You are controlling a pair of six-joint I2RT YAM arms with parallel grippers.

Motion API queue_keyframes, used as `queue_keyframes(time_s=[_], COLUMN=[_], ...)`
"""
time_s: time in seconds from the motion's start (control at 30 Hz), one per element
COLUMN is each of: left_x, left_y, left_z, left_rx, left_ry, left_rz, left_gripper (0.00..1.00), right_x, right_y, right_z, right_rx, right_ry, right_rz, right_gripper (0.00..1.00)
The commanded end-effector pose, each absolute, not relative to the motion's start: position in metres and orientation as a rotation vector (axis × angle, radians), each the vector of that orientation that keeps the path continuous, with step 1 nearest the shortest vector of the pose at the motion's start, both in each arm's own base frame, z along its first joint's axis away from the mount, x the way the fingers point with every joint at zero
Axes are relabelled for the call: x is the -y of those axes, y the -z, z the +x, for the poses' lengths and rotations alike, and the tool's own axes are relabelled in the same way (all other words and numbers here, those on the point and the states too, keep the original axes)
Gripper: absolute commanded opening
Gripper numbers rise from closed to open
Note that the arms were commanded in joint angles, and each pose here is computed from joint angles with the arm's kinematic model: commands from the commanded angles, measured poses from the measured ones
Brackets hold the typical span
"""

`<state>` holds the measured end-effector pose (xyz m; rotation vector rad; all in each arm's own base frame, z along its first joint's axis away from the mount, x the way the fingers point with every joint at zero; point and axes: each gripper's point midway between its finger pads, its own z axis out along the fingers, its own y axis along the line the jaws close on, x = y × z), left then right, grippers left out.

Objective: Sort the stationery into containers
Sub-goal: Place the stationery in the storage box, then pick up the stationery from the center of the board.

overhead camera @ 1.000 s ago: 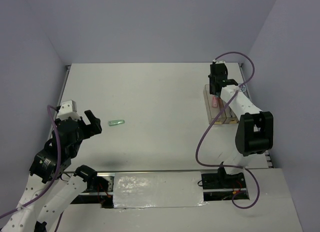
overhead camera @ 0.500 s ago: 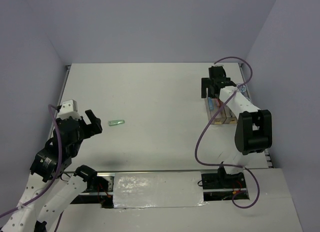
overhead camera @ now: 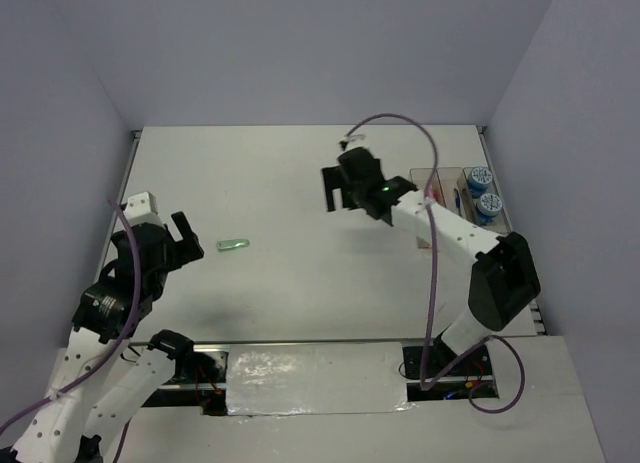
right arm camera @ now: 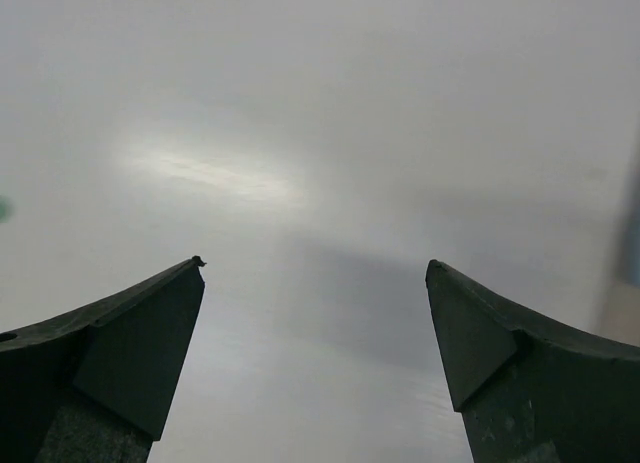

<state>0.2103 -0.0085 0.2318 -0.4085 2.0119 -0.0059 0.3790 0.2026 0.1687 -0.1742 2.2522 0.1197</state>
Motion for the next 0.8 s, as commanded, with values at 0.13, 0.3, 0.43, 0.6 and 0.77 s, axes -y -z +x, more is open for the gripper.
queue_keyframes(time_s=[0.13,0.3,0.43,0.6,0.77], left_x=[-0.002,0.004,0.017,0.020,0.019], left_y=[-0.235,-0.211,-0.177,-0.134,-0.108], left_z=[0.223,0.245,0.262,0.285,0.303], left_rx=[-2.015,-2.159,-2.256,-2.200,-2.131], left_ry=[-0.051,-0.118,-0.118,-0.199,-0.293], left_rz=[-0.453,-0.524,-0.758,-1.180,-1.400], left_gripper=[0.99,0.99,0.99,0.99,0.98], right_x=[-0.368,-0.382,-0.358,-0.312,-0.272], right_y=[-0.164,-0.168,-0.180,-0.187,-0.174], right_z=[0.351,0.334,0.323,0.298,0.274], right_rx=[-2.233,-2.189,-2.153,-2.141,-2.141], right_ry=[-0.268,-0.326,-0.326,-0.257,-0.240], right_rz=[-0.135,-0.008,0.036,0.039,0.029], right_gripper=[1.00,1.00,1.00,1.00,1.00])
